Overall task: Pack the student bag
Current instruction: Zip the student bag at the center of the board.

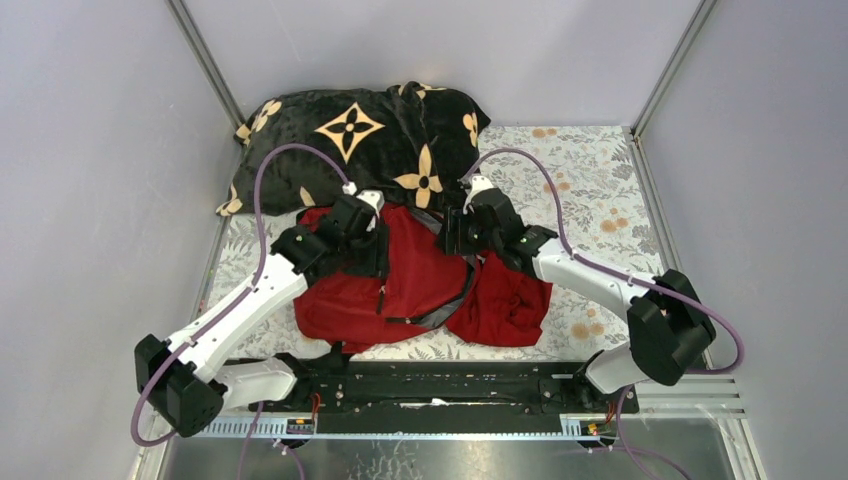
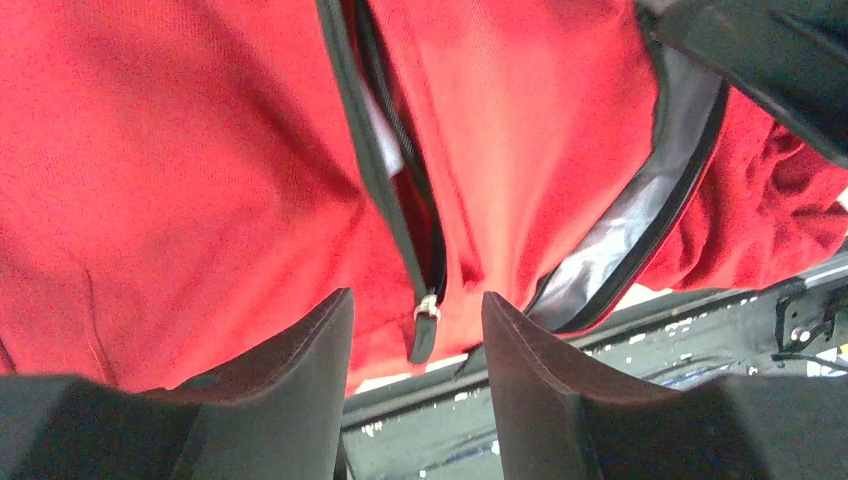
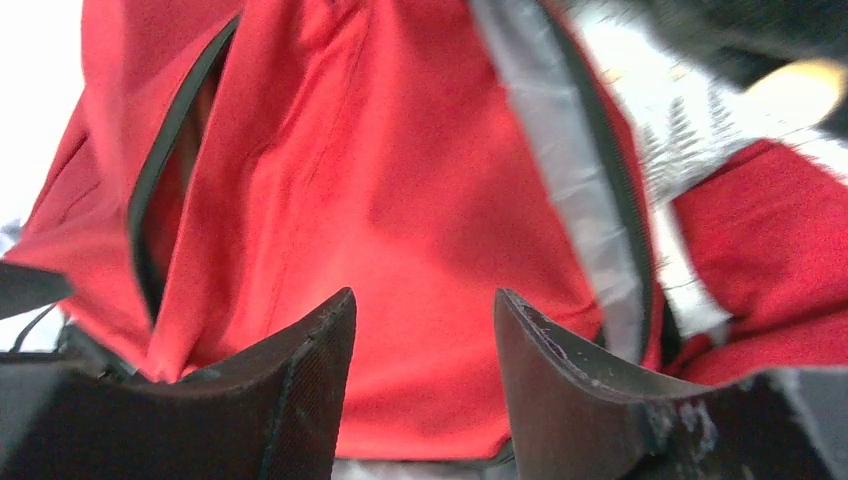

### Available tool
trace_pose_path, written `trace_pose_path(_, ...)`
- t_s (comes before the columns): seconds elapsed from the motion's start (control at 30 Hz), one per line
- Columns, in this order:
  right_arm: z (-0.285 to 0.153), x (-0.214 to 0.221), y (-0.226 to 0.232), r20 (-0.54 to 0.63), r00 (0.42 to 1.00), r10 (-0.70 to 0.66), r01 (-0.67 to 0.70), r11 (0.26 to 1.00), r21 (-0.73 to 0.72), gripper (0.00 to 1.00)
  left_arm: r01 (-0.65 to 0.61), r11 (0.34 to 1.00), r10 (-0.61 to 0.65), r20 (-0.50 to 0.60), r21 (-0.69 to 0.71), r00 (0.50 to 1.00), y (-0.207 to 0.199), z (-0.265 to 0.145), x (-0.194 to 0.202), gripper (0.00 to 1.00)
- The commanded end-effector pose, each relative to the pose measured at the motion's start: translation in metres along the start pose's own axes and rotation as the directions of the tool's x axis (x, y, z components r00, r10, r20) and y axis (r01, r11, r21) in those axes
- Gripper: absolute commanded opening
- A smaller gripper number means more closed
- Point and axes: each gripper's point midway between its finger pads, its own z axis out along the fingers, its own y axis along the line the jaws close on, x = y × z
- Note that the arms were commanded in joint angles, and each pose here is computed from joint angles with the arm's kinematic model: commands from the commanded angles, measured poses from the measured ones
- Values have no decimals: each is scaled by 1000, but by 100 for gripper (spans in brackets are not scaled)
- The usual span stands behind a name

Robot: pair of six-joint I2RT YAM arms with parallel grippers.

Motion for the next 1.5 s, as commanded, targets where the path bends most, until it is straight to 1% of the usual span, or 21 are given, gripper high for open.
trace_pose_path(0.0,-15,17,43,-27,998,57,-61,983,-171,60,90,989,-98,-65,-120,993,18,-8,42,58)
trace_pose_path(0.1,-19,30,56,-50,998,38,-47,979,-196,61,138,983,-150,-103,-120,983,13,-1,66,58)
trace_pose_path(0.2,-16,39,61,-64,998,30,-42,979,-201,61,146,981,-164,-140,-130,976,9,12,86,56)
trace_pose_path(0.27,-12,42,61,-74,997,37,-51,979,-198,61,144,980,-162,-132,-138,978,7,18,88,52)
trace_pose_path(0.33,-10,44,61,-81,996,42,-57,979,-195,62,146,980,-161,-111,-134,981,4,20,85,52)
trace_pose_path(0.47,-9,44,62,-83,995,54,-70,978,-197,62,154,986,-160,-99,-63,982,-7,23,84,51)
trace_pose_path(0.63,-8,45,68,-89,994,68,-87,970,-226,61,146,987,-153,-105,-67,983,-6,30,87,43)
trace_pose_path(0.67,-7,47,69,-94,993,67,-87,970,-229,61,146,988,-151,-107,-54,983,-8,32,87,40)
trace_pose_path(0.7,-7,49,70,-98,993,62,-83,969,-231,61,149,988,-154,-108,-49,982,-9,33,87,34)
trace_pose_path(0.8,-9,60,80,-123,992,37,-69,962,-264,62,154,986,-159,-102,-56,982,-9,34,86,10)
trace_pose_path(0.83,-10,64,86,-146,988,50,-91,953,-289,62,157,986,-162,-99,-58,982,-9,33,85,3)
trace_pose_path(0.87,-11,66,93,-173,982,69,-122,940,-320,61,160,986,-164,-95,-53,982,-9,31,84,0)
trace_pose_path(0.97,-9,75,111,-238,965,107,-193,907,-375,62,184,983,-184,-81,-8,979,-16,24,81,0)
trace_pose_path(1.03,-4,80,116,-243,964,111,-200,904,-377,62,204,979,-202,-66,17,977,-19,21,79,0)
trace_pose_path(1.1,-1,85,120,-249,963,104,-196,903,-383,58,212,977,-211,-48,25,976,-19,18,77,0)
trace_pose_path(1.2,-2,89,129,-242,968,69,-168,894,-416,53,235,972,-236,0,-24,972,-9,14,70,0)
trace_pose_path(1.3,-6,89,131,-191,981,17,-100,895,-435,53,242,970,-242,25,6,970,-11,9,66,0)
trace_pose_path(1.4,-8,90,131,-91,987,-130,73,880,-470,45,264,964,-264,52,14,963,-10,6,63,0)
trace_pose_path(1.47,-5,90,122,-31,976,-215,180,882,-435,43,322,947,-322,61,16,945,-9,5,64,0)
